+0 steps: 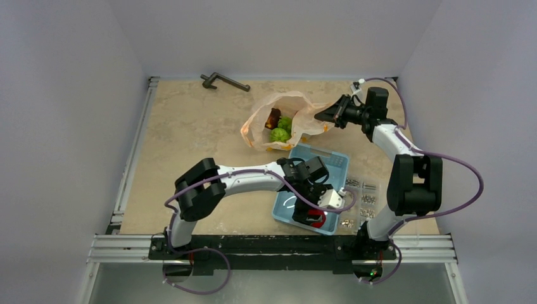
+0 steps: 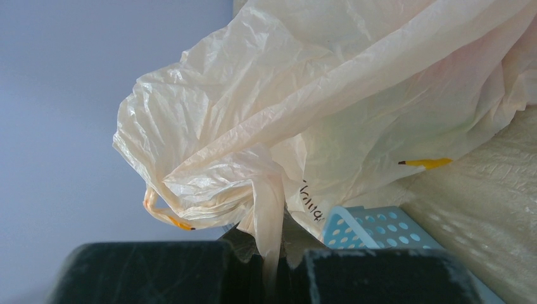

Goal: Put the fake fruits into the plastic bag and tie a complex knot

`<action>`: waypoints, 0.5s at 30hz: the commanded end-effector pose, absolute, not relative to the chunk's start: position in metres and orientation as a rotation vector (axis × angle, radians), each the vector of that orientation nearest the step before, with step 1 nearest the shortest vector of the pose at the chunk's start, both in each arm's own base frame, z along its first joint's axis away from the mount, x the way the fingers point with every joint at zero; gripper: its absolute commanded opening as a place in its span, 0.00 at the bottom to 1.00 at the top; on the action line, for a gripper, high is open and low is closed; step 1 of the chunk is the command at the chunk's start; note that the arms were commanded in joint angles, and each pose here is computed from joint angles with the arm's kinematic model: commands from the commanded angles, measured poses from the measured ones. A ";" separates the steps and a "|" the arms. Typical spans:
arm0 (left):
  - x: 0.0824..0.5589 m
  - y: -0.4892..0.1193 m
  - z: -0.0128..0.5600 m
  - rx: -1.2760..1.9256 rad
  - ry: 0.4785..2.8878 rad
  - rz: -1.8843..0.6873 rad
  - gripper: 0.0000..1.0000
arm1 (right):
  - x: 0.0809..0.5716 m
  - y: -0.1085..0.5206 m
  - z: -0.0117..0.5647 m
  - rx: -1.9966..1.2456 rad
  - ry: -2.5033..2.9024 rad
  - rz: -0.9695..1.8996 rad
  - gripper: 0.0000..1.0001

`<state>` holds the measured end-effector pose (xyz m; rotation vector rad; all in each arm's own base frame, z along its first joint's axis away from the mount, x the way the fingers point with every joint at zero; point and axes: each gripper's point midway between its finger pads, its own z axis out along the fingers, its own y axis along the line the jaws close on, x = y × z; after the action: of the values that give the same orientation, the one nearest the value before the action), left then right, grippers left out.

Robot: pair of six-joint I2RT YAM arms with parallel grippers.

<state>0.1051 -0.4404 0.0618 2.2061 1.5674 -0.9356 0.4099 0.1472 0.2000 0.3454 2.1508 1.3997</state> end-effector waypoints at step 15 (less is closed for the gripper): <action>0.192 -0.431 0.253 1.665 1.441 -1.003 0.18 | 0.406 0.145 0.218 0.252 2.109 1.344 0.00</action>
<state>0.1673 -0.4325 0.1076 1.9280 1.6739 -0.9312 0.4081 0.1467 0.1956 0.3405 2.1622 1.3894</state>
